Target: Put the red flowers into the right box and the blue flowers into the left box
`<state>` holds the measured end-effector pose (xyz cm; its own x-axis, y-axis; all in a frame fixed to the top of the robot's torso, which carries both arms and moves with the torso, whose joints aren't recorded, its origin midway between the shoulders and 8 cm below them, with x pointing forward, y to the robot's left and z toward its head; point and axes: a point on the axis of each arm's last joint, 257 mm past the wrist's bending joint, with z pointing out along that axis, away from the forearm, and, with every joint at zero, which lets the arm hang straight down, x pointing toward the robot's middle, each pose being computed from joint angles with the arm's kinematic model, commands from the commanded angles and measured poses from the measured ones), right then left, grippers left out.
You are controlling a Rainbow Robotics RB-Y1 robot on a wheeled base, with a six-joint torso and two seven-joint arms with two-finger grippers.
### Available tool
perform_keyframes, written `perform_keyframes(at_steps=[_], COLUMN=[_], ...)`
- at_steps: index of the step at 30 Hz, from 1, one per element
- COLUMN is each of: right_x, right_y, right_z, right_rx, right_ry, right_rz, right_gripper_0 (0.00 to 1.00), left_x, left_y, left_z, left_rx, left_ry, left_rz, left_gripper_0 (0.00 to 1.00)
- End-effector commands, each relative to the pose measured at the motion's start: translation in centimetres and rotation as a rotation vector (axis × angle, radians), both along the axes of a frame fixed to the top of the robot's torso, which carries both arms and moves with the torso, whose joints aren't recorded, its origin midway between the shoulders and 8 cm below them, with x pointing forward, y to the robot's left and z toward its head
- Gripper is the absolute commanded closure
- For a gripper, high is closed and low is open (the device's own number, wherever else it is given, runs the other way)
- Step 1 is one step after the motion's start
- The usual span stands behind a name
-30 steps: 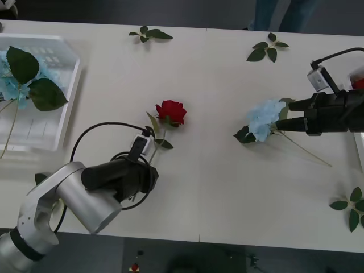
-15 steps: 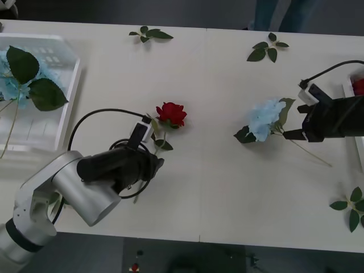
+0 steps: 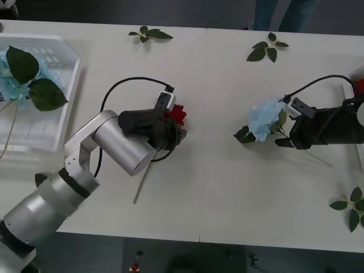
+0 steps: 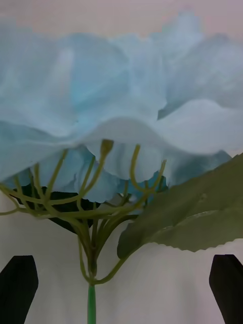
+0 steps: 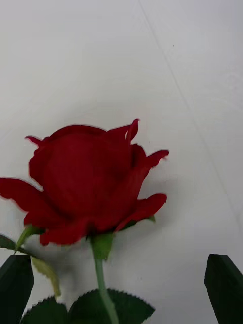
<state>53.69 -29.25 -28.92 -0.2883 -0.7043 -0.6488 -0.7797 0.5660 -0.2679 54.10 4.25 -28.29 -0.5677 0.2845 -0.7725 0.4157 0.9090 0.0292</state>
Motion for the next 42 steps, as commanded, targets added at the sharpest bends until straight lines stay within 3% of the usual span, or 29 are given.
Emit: perform_keyframes(at_steps=[1, 3, 17, 18, 19, 20, 22, 24, 27, 36, 42], right_x=[0.6, 0.6, 0.6, 0.4, 0.3, 0.2, -0.1, -0.4, -1.1, -3.3, -4.7], right_y=[-0.4, -0.5, -0.5, -0.3, -0.1, 0.2, 0.9, 1.7, 3.3, 8.5, 11.6], right_z=[-0.1, -0.5, -0.6, -0.6, -0.5, -0.4, 0.1, 0.8, 2.3, 8.0, 11.2], right_rx=[-0.009, -0.014, -0.009, 0.000, 0.018, 0.039, 0.098, 0.157, 0.255, 0.526, 0.723], right_ry=[-0.022, -0.027, -0.027, -0.019, -0.009, 0.002, 0.028, 0.051, 0.087, 0.177, 0.274], right_rz=[-0.025, -0.030, -0.035, -0.036, -0.040, -0.046, -0.061, -0.071, -0.076, -0.052, -0.041], right_gripper_0=[0.69, 1.00, 1.00, 1.00, 1.00, 1.00, 1.00, 1.00, 1.00, 1.00, 1.00], left_x=[1.5, 1.7, 1.2, 1.2, 1.1, 1.2, 1.2, 1.2, 1.4, 1.1, -1.2], left_y=[-1.4, -1.7, 0.6, 0.9, 0.9, 0.9, 0.8, 0.9, 0.4, -0.3, -2.3], left_z=[1.4, 1.2, -3.2, -3.5, -3.5, -3.5, -3.5, -3.5, -3.1, -2.2, 3.2], left_rx=[0.021, 0.029, 0.084, 0.091, 0.092, 0.092, 0.091, 0.092, 0.075, 0.033, -0.177], left_ry=[-0.032, -0.029, 0.042, 0.043, 0.043, 0.043, 0.042, 0.041, 0.026, 0.024, 0.008], left_rz=[-0.014, -0.013, 0.038, 0.041, 0.041, 0.043, 0.041, 0.042, 0.033, 0.020, -0.026], left_gripper_0=[0.02, 0.02, 0.02, 0.13, 0.54, 0.73, 0.88, 0.88, 1.00, 1.00, 1.00])
